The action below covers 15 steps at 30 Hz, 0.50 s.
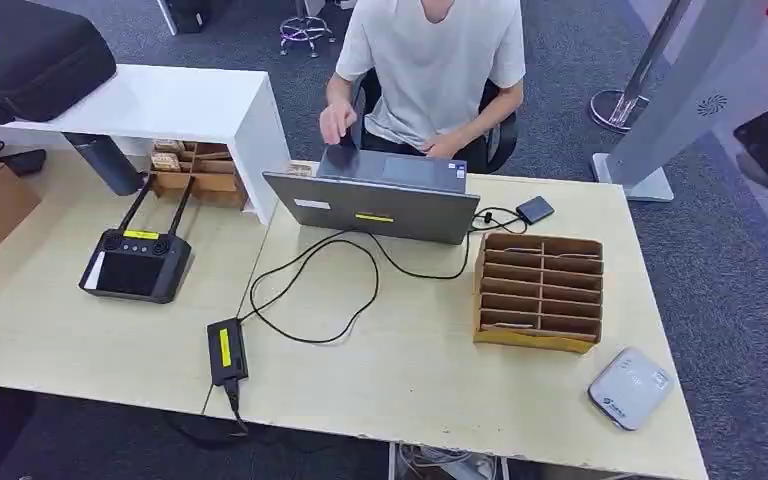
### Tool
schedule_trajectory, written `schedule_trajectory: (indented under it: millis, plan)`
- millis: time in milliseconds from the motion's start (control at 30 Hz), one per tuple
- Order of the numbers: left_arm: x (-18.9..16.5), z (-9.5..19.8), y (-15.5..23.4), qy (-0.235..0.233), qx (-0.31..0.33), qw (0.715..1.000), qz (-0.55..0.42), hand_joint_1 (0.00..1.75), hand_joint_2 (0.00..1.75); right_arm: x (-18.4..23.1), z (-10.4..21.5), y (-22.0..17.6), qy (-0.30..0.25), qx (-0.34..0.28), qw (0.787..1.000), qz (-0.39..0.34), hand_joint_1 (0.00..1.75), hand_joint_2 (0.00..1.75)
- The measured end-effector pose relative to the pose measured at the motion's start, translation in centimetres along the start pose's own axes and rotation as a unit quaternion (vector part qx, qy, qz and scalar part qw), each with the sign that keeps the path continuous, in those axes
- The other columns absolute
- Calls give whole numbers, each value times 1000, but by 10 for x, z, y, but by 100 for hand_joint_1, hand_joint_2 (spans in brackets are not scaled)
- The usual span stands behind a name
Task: Pass the card to the sensor for recognition and then transmit it.
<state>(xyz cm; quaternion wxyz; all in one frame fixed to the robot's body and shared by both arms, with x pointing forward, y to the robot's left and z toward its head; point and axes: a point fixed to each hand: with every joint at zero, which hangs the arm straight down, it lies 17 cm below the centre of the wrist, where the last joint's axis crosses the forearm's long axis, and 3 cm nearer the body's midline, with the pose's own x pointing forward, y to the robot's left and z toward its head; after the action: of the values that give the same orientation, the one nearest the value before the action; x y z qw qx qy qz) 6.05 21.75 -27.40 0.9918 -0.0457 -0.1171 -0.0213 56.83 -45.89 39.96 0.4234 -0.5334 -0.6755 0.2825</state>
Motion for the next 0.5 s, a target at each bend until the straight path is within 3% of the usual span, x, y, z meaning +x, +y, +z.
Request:
schedule_trajectory:
  millis: [200,500]
  plan:
    - [-3,0,-3,10,2,1000,-18,0,175,58,-23,39,-61,25,987,143,0,175]
    - [-3,0,-9,11,-2,1000,-25,0,175,87,-26,75,-89,59,978,180,0,175]
